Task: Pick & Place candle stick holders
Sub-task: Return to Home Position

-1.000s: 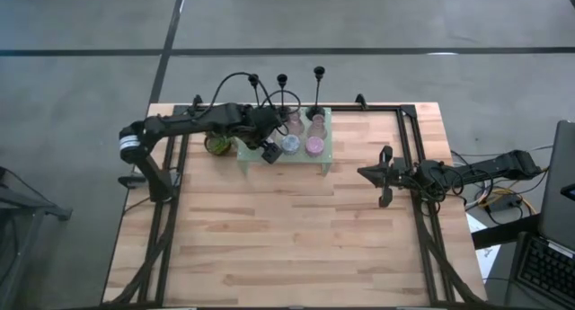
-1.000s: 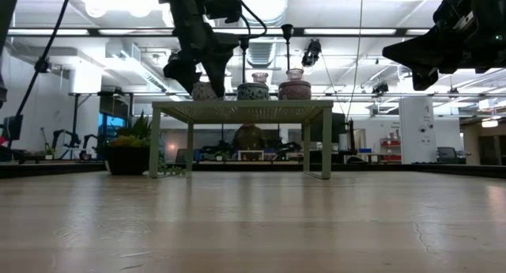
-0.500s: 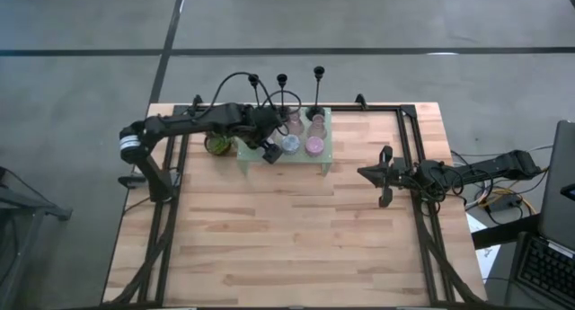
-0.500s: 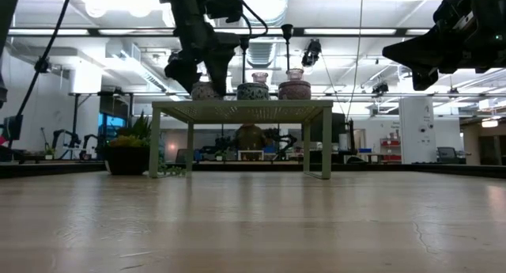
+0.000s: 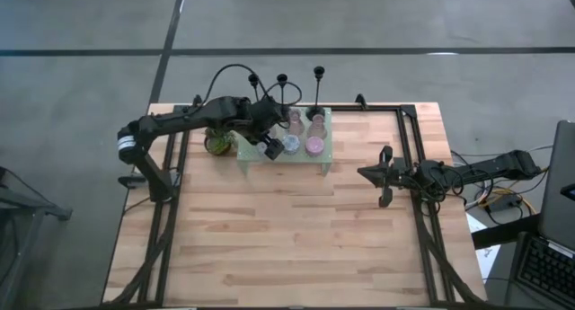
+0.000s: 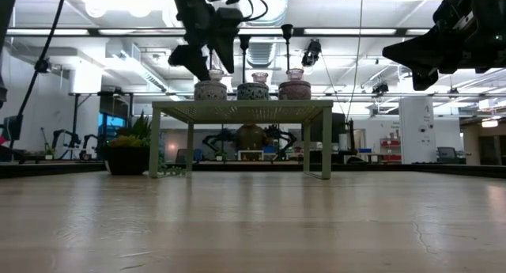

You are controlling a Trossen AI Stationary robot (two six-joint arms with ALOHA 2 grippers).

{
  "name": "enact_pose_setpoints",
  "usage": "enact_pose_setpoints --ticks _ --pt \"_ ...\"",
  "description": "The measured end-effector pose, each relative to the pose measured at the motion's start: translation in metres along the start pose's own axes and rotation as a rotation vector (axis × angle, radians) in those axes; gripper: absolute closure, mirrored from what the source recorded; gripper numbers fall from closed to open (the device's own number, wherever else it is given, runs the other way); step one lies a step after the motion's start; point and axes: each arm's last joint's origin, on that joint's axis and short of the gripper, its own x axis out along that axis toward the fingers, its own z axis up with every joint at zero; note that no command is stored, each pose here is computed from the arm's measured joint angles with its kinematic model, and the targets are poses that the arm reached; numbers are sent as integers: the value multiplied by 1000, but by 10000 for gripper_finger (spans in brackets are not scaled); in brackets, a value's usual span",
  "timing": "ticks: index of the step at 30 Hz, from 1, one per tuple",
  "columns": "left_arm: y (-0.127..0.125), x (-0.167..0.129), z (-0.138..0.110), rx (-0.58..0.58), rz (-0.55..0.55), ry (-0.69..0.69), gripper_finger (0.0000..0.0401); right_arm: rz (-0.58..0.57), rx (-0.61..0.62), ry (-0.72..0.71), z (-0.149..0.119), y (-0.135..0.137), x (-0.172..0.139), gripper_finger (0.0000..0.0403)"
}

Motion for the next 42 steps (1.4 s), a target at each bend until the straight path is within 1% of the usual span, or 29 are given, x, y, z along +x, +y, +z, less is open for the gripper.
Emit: enact_pose_setpoints --ticks 7,10,13,19,21,23,25,27,28,30,32,34,36,37,38,41,42 --pt "-2 -8 -4 3 -51 4 38 0 0 0 0 0 0 394" --pt "-7 -9 -6 41 -57 4 62 0 0 0 0 0 0 394" --pt "-15 -9 -8 73 -75 -8 112 0 0 0 0 0 0 394" --pt "-28 -10 -14 121 -90 -24 237 0 0 0 0 0 0 394" --pt "-35 -11 -19 148 -91 -23 278 0 0 0 0 0 0 394" --pt "-45 -16 -26 204 -111 -28 314 0 0 0 0 0 0 394" --pt "-58 -25 -36 284 -154 -71 346 0 0 0 0 0 0 394" --pt "-73 -35 -50 363 -217 -157 373 0 0 0 0 0 0 394" --pt "-79 -39 -57 383 -245 -209 385 0 0 0 0 0 0 394" --pt "-88 -44 -76 423 -298 -306 395 0 0 0 0 0 0 394" --pt "-91 -46 -96 453 -314 -415 392 0 0 -1 0 0 0 394" --pt "-86 -47 -115 533 -257 -506 383 0 0 -1 0 0 0 394" --pt "-72 -42 -135 621 -154 -531 376 0 0 -1 0 0 0 394" --pt "-66 -37 -145 627 -133 -528 373 0 0 -1 0 0 0 394" --pt "-61 -33 -154 605 -131 -530 371 0 0 -1 0 0 0 394" --pt "-49 -27 -170 514 -204 -591 368 0 0 -1 0 0 0 394" --pt "-45 -26 -175 514 -241 -608 369 0 0 -1 0 0 0 394"
